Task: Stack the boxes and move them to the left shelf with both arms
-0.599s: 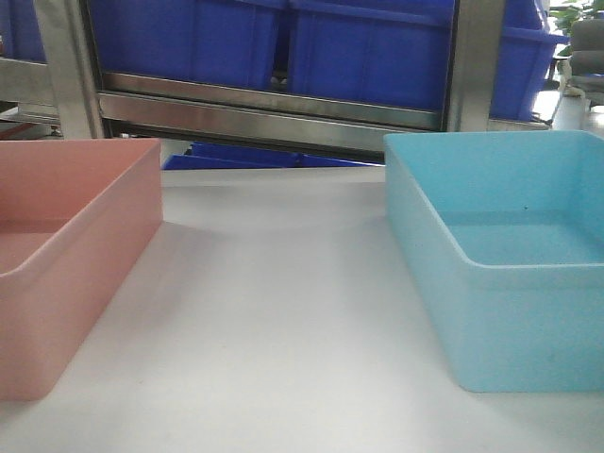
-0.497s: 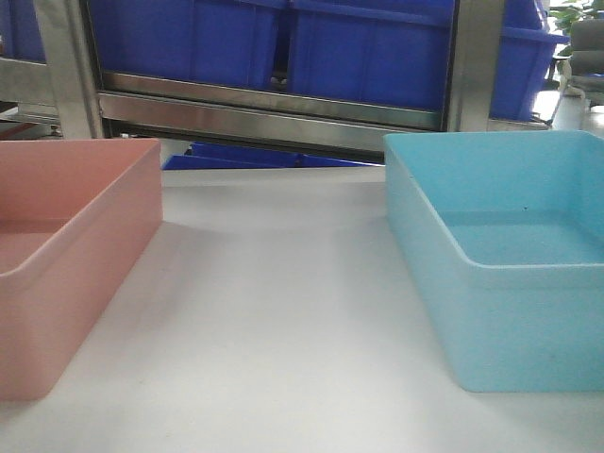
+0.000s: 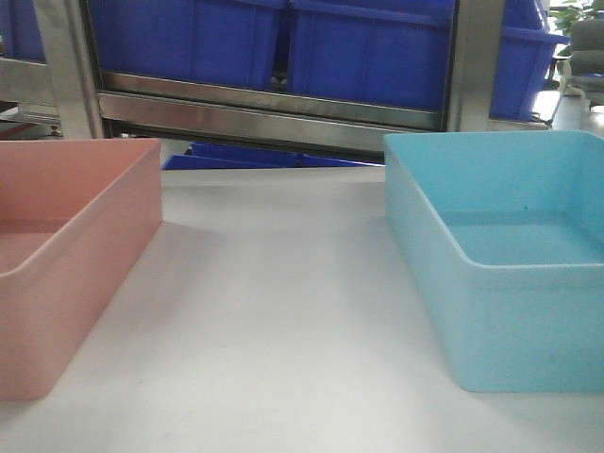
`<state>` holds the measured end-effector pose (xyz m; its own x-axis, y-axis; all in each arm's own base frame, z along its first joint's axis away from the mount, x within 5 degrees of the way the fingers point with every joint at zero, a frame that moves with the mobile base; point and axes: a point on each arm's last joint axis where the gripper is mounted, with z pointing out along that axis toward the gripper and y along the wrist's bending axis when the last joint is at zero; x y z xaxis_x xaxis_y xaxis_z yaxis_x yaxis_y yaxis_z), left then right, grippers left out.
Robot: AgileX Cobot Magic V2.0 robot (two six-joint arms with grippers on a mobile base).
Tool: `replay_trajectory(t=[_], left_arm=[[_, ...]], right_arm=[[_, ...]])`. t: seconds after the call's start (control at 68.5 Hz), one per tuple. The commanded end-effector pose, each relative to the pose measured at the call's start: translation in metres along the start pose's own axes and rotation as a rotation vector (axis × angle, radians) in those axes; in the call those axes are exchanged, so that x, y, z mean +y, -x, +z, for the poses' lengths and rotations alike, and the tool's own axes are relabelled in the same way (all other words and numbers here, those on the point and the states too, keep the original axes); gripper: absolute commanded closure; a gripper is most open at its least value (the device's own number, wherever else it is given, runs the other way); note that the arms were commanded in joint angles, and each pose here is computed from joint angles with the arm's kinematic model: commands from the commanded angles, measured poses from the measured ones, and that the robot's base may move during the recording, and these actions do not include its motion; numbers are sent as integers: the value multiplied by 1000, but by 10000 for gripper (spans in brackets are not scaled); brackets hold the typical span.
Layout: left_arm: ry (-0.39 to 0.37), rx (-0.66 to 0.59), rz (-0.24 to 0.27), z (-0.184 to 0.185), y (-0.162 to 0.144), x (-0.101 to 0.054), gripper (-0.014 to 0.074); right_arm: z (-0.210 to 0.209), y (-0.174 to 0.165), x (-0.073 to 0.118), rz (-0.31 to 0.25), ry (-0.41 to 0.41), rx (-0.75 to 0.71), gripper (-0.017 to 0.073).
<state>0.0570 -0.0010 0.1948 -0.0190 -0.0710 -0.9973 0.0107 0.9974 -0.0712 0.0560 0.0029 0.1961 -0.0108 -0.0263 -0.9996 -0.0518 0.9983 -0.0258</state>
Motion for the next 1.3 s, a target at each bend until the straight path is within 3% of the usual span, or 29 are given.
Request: replay_trajectory(t=[0.0, 0.044, 0.131, 0.278, 0.467, 0.628, 1.096, 1.286], left_arm=[[2, -113, -30, -1, 3, 1, 583], [2, -140, -59, -1, 7, 1, 583], [-4, -126, -60, -2, 16, 0, 583], [-16, -50, -17, -3, 43, -4, 583], [-21, 1, -16, 7, 93, -8, 583], [-21, 147, 9, 27, 118, -11, 583], [-25, 633, 6, 112, 141, -15, 583], [-32, 823, 145, 154, 140, -8, 566]], right_arm=[[-2, 14, 0, -14, -1, -109, 529], [-2, 14, 0, -14, -1, -109, 529], [-2, 14, 0, -14, -1, -109, 529], [-2, 14, 0, -14, -1, -109, 529], [-2, 14, 0, -14, -1, -109, 529], [-2, 14, 0, -14, -1, -109, 529], [-2, 14, 0, -14, -1, -109, 529], [-2, 14, 0, -14, -1, -109, 529]])
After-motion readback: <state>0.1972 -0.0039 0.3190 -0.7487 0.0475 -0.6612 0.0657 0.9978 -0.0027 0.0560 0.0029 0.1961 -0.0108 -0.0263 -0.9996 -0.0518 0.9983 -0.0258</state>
